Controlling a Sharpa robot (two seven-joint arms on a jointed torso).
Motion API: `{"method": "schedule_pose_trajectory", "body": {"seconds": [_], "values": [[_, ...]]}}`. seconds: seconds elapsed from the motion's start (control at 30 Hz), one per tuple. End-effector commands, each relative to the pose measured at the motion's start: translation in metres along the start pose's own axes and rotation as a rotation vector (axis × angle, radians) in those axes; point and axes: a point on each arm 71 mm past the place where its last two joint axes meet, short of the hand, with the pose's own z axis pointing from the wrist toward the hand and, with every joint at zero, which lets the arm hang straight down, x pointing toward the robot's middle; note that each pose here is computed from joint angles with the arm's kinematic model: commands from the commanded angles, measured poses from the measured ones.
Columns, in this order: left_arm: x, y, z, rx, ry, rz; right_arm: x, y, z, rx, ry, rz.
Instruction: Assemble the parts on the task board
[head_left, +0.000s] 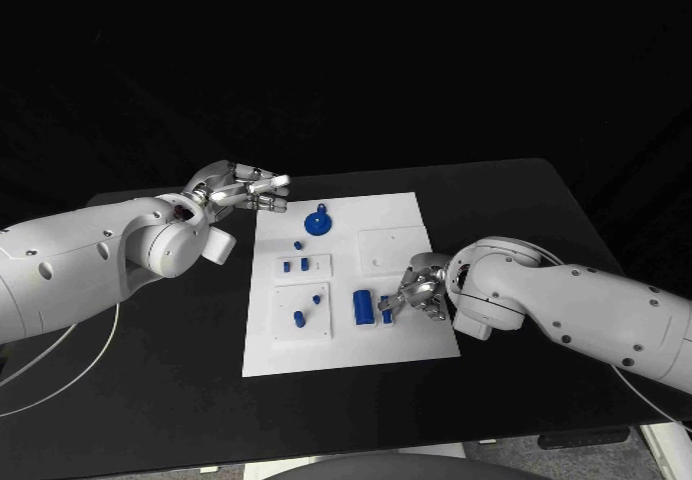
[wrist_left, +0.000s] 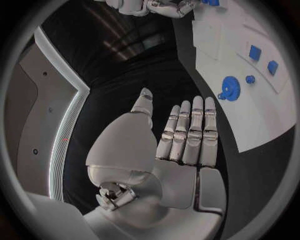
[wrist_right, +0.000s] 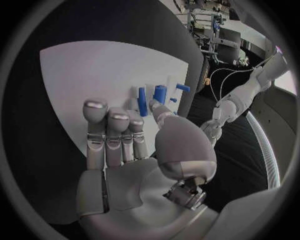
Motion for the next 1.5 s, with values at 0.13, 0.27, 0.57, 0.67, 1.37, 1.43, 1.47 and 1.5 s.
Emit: {"method": "schedule_pose_trajectory", "body": {"seconds": [0.13, 0.27, 0.57, 0.67, 1.37, 1.43, 1.47, 1.5], "values": [[0.002, -0.0015, 0.0006, 0.006, 0.017, -0.002, 0.0035, -0.0037, 0.0012, 0.028, 0.02, -0.023], [0.0017, -0.0014, 0.0005, 0.005, 0.017, -0.001, 0.0033, -0.0041, 0.0012, 0.028, 0.02, -0.024], [0.0016, -0.0013, 0.0006, 0.005, 0.017, -0.001, 0.0018, -0.0052, 0.0017, 0.027, 0.007, -0.013], [0.0016, -0.0013, 0.0006, 0.004, 0.017, -0.001, 0.0014, -0.0053, 0.0023, 0.026, 0.005, -0.013], [0.0016, -0.001, 0.0006, 0.0, 0.021, 0.002, 0.0032, -0.0063, 0.009, 0.021, 0.035, -0.037], [0.0016, -0.0009, 0.0007, -0.001, 0.022, 0.002, 0.0039, -0.0062, 0.0092, 0.019, 0.038, -0.04], [0.0017, -0.0008, 0.0007, -0.001, 0.022, 0.002, 0.0041, -0.0062, 0.0093, 0.019, 0.039, -0.041], [0.0018, -0.0008, 0.0007, -0.001, 0.023, 0.002, 0.0044, -0.0061, 0.0093, 0.018, 0.039, -0.043]]}}
